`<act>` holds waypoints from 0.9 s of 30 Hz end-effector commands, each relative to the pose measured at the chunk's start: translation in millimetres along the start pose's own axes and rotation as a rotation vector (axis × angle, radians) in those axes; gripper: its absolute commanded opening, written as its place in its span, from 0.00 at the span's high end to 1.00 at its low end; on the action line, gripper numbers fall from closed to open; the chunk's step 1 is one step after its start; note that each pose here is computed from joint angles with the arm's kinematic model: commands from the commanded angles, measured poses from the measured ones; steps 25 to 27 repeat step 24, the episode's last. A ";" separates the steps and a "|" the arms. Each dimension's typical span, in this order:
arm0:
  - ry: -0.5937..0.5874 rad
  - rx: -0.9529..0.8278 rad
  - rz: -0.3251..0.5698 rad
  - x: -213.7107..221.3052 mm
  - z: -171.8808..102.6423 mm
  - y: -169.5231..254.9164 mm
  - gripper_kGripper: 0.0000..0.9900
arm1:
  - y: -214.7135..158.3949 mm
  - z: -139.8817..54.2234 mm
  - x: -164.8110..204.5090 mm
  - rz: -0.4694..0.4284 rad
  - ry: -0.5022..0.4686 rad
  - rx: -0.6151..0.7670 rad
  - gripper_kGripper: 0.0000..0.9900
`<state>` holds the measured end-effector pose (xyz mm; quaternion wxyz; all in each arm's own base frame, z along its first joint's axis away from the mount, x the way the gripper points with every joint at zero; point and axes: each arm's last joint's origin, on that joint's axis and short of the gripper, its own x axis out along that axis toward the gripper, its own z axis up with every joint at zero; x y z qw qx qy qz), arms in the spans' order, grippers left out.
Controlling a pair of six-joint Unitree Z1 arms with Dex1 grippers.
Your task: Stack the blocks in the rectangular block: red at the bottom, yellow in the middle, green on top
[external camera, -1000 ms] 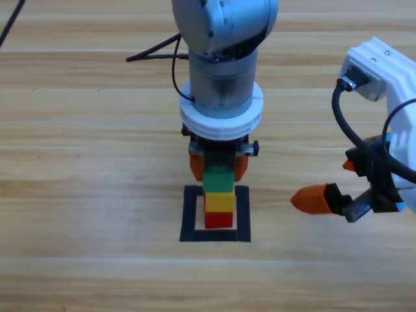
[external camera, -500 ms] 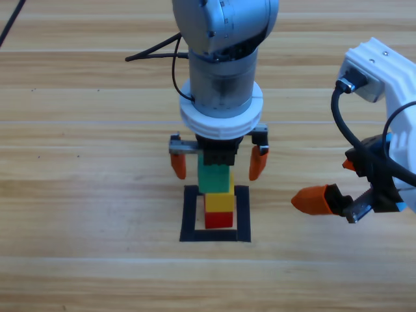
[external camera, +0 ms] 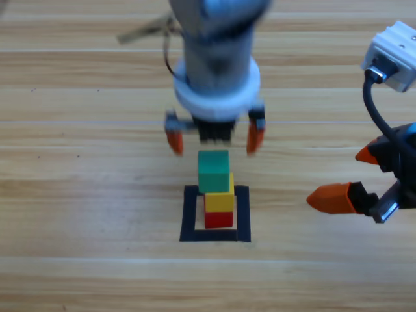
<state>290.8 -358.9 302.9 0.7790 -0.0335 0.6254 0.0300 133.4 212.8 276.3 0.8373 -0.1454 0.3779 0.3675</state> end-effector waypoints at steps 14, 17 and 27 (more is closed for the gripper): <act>-0.429 0.055 -0.267 -82.9 -173.5 224.7 0.00 | -1.6 -1.5 12.1 0.011 0.051 -0.013 0.00; -0.455 0.091 -0.278 -74.4 -179.3 239.5 0.00 | -1.7 -1.5 12.1 0.010 0.051 -0.013 0.00; -0.480 0.129 -0.296 -70.7 -183.3 251.5 0.00 | -1.7 -1.7 13.5 0.006 0.055 -0.012 0.00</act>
